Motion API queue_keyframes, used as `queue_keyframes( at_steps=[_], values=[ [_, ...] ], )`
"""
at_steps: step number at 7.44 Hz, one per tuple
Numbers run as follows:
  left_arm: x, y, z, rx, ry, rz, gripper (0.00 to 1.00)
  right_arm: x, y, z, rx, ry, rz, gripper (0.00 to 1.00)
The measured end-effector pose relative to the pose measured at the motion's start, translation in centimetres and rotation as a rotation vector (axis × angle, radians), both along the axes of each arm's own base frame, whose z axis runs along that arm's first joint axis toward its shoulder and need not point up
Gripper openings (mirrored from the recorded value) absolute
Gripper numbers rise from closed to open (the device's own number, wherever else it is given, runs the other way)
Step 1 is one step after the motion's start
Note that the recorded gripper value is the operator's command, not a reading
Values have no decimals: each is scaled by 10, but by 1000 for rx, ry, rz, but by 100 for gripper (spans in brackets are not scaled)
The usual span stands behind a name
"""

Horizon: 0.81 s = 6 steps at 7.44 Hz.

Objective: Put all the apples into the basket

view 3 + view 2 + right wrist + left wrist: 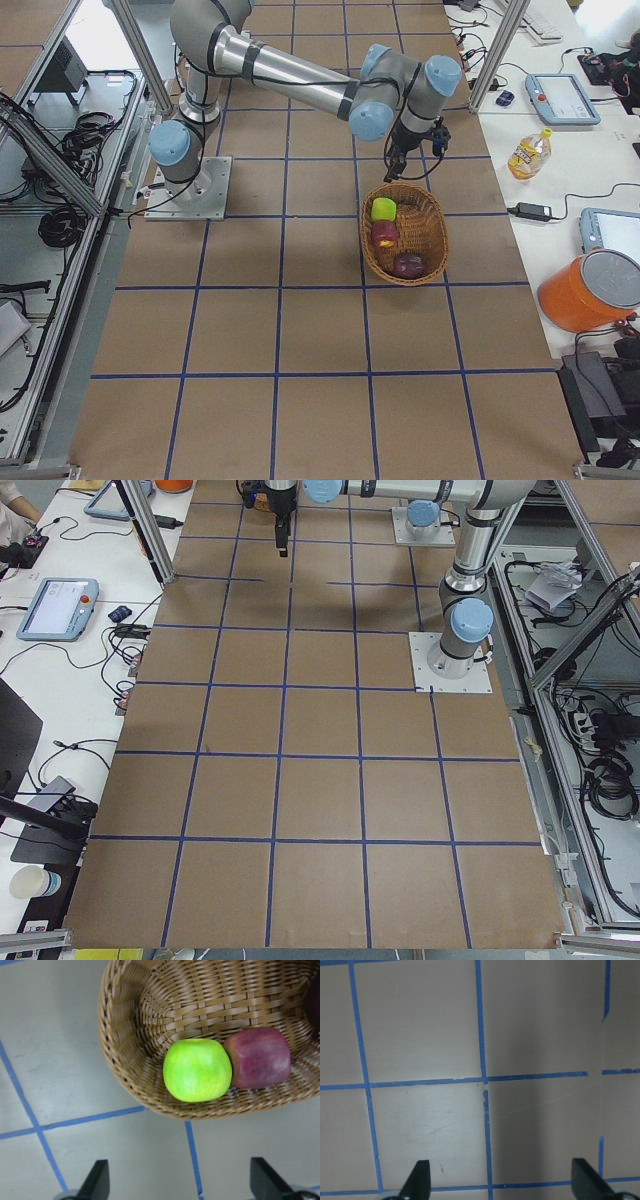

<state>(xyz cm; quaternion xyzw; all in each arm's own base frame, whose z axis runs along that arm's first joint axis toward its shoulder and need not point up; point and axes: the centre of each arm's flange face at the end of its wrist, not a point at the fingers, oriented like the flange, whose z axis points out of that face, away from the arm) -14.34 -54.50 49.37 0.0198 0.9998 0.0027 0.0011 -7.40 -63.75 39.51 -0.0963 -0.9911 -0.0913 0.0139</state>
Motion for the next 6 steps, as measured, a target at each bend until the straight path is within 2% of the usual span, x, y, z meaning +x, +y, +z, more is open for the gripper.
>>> queue_keyframes(
  at_steps=[2, 4, 6],
  values=[
    [0, 1, 1, -1, 0, 0, 100, 80, 25, 49, -41, 34, -25, 100],
    [0, 1, 0, -1, 0, 0, 100, 158, 77, 96, -83, 52, -25, 100],
    [0, 0, 0, 1, -1, 0, 100, 199, 121, 108, -84, 55, 0, 100]
  ],
)
